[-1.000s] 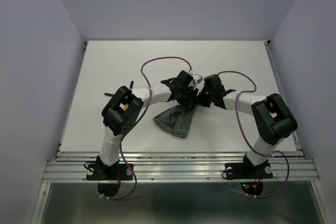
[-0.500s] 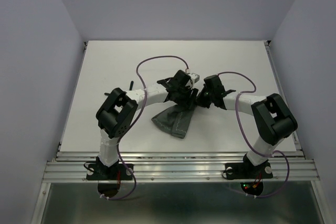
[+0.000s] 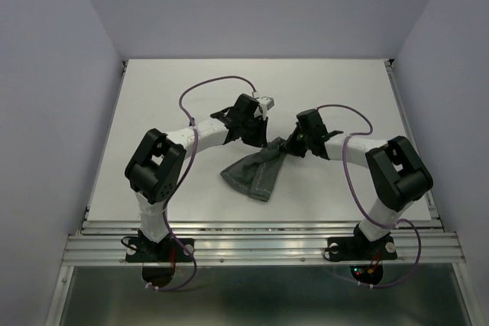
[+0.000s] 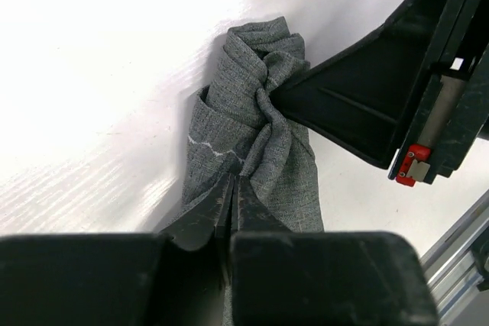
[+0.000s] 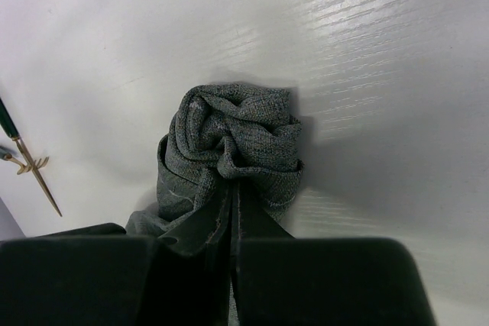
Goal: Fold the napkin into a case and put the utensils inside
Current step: Fold the 2/3-rectangle-folded napkin at the center of the board.
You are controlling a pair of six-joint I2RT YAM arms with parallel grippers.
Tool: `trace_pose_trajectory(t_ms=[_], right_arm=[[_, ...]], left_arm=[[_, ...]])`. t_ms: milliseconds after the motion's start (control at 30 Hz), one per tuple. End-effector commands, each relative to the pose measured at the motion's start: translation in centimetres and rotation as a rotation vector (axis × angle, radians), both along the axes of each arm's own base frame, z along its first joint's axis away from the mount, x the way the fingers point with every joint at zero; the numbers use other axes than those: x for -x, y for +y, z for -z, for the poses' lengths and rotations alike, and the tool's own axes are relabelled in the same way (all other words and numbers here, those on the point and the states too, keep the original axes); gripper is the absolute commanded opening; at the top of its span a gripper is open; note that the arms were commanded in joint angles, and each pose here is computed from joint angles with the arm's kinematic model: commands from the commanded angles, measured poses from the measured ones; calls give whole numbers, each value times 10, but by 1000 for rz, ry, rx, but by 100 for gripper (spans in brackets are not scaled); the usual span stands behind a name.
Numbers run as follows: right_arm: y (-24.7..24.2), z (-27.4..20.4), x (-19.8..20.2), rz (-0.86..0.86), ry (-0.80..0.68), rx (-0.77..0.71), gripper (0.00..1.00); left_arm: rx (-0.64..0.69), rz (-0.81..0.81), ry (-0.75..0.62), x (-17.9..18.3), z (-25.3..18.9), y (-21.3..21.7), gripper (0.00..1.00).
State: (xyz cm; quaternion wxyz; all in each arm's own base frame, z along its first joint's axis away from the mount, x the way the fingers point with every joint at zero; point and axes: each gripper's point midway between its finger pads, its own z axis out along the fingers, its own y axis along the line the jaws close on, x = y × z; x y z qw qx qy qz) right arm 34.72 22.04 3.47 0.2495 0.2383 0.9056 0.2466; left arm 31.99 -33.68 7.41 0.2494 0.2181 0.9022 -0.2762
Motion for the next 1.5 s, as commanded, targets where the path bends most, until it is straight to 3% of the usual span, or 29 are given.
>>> trace_pose_trajectory(t_ms=[0,67,533,833,1467], right_arm=[[-2,8,7,0,18,21,1],[-3,8,7,-1,18,22,1],[0,3,4,-5,10,13,1],[0,-11,3,-6,-16,8,1],[-2,-41,9,-26,-74,-15,1]], left_arm=[[77,4,-24,-1,-22,-9,7],[76,-2,-16,-4,-18,-11,0],[45,46,73,5,10,-27,0],[94,124,111,20,11,-43,0],[28,96,156,24,45,-38,0]])
